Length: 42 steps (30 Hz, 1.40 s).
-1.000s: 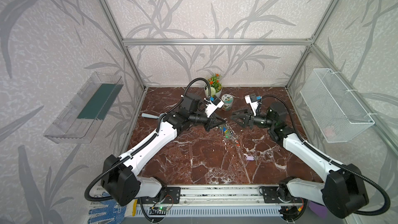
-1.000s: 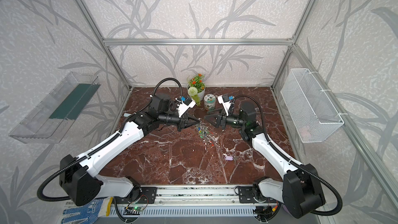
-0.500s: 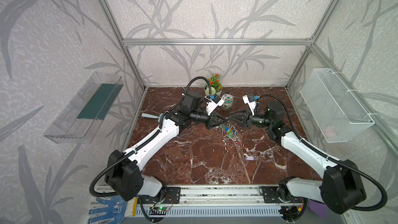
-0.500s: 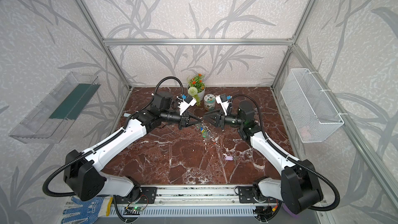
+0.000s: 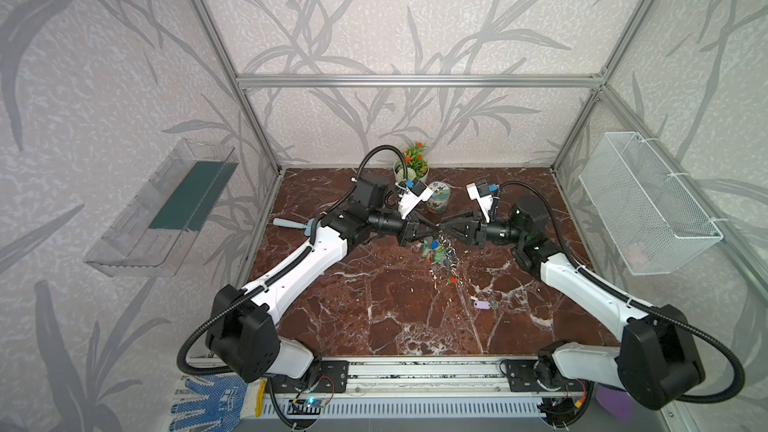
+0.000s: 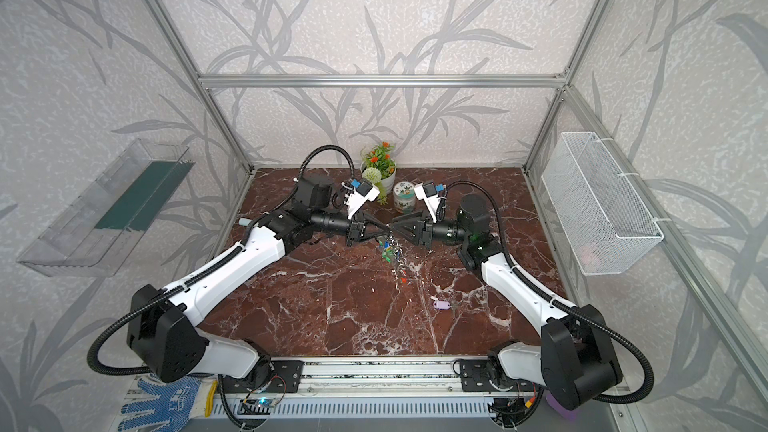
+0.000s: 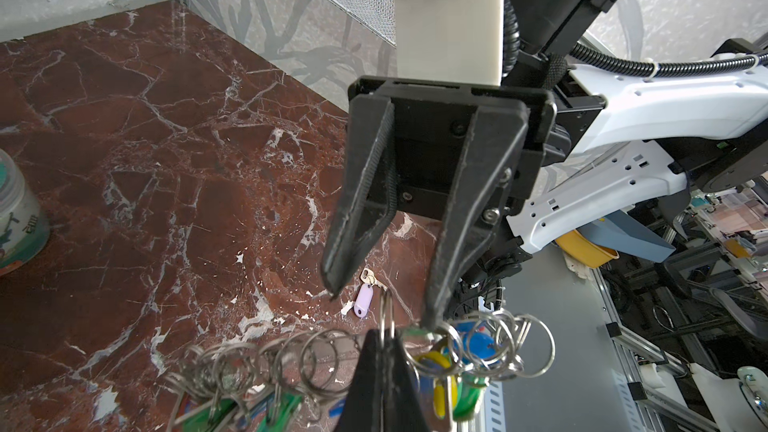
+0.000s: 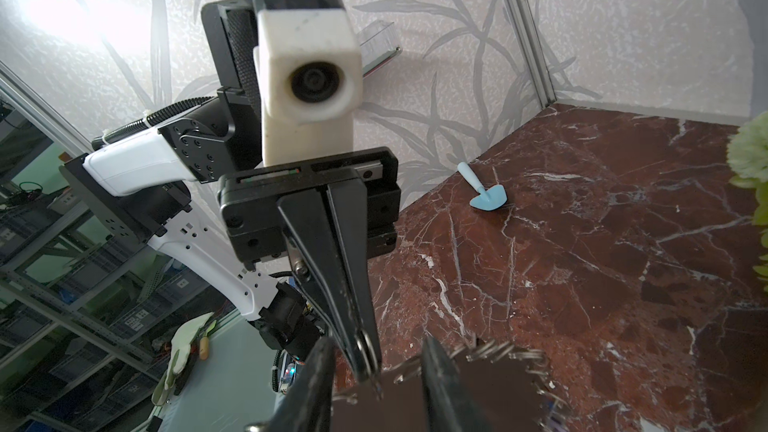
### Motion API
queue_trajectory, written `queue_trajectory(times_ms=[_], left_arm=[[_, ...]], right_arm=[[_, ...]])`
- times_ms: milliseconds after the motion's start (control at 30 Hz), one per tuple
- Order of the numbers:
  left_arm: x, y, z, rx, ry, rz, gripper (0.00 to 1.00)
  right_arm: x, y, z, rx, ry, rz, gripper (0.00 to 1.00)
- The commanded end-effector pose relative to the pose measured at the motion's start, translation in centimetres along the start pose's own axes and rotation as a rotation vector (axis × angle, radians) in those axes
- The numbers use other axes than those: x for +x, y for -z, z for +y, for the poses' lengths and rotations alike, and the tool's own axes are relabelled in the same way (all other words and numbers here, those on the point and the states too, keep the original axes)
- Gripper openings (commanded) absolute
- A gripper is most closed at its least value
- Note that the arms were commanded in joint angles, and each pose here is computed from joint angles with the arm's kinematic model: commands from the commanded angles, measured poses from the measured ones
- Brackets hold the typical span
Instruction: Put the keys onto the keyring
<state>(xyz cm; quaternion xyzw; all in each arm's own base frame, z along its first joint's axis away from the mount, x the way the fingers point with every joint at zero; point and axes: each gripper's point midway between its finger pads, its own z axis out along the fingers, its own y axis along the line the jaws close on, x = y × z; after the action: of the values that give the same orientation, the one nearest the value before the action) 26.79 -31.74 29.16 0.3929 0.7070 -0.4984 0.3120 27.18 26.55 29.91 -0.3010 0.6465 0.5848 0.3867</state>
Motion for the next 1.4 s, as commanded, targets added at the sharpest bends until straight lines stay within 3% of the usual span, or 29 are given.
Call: queue_trajectory(times_ms=[0, 600, 933, 1067, 1167, 1367], left_arm=[[-2.9, 0.7, -1.5, 0.049, -0.088, -0.067, 0.0], [-3.0, 0.6, -1.3, 0.066, -0.08, -0.065, 0.0], [-2.6, 0.9, -1.3, 0.062, -0.076, -0.061, 0.0], [-3.0, 1.4, -2.0, 0.061, -0.076, -0.09, 0.0], [-3.1, 2.0, -2.2, 0.036, -0.074, -0.122, 0.15], [-2.9, 3.8, -1.3, -0.08, -0.038, -0.218, 0.37]], right_arm=[[-0.3, -0.2, 0.9, -0.044, 0.021, -0.004, 0.38], [0.3, -0.4, 0.0, -0.031, 0.005, 0.008, 0.18], [0.4, -0.4, -0.6, -0.011, -0.003, 0.0, 0.0], [0.0, -0.5, -0.8, 0.0, -0.01, -0.017, 0.0], [-0.7, -0.6, -0.7, -0.009, -0.022, -0.052, 0.0], [-0.9, -0.7, -0.4, -0.003, -0.04, -0.075, 0.0]])
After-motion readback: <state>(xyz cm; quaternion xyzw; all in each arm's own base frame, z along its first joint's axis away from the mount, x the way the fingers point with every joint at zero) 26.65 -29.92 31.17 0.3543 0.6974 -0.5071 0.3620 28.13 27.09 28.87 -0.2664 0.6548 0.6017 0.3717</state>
